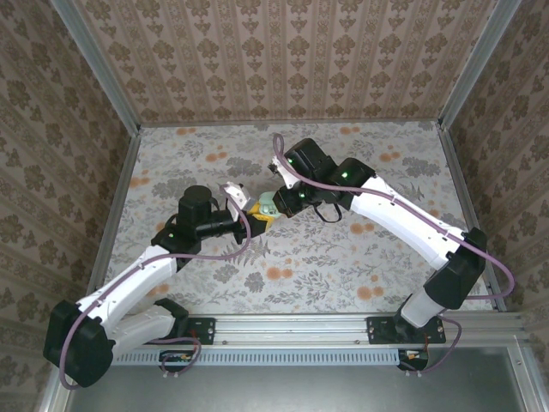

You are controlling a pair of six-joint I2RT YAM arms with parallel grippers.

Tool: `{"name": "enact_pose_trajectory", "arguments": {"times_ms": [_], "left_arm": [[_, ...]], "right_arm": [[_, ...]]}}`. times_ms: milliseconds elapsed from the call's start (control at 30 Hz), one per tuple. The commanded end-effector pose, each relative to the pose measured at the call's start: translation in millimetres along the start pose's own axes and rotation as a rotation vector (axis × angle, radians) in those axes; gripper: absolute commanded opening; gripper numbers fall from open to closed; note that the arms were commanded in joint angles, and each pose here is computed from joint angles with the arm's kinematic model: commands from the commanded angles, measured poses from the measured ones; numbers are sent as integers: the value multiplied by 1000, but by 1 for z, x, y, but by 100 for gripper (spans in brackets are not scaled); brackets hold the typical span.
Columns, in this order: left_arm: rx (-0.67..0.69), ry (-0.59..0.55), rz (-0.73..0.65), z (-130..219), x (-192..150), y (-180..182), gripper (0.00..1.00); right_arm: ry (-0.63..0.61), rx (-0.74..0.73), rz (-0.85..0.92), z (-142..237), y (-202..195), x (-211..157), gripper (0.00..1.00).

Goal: Insert the wireless bluetooth earbuds into the charging case

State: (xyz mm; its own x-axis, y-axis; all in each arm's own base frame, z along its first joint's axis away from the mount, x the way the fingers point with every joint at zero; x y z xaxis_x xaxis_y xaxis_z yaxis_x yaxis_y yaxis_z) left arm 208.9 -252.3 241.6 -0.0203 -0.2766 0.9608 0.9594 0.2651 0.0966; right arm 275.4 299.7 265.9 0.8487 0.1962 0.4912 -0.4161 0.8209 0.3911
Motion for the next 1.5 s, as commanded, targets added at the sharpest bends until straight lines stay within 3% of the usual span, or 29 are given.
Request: {"name": "enact_pose_trajectory", "arguments": {"times_ms": [0, 1467], "left_arm": [[-26, -105, -72, 4, 34, -1, 3], [-25, -110, -72, 6, 33, -3, 3]], "right_arm": [[26, -11, -8, -6, 3, -2, 11], [36, 58, -134, 3, 14, -2, 25]]}}
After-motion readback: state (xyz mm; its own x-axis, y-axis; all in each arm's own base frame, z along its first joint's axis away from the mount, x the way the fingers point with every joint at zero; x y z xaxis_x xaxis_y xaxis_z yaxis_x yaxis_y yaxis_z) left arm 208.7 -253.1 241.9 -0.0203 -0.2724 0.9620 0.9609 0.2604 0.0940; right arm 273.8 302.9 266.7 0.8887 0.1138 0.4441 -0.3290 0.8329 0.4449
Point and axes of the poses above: each hand's point on the last joint's axis, 136 mm out from that joint toward the fingers, its own z axis back along the fingers, its own y axis along the line the jaws close on, x = y × z, the point moved 2 cm from there along z, back along the fingers, and after that the axes turned 14 degrees about -z, right-handed, at the moved point
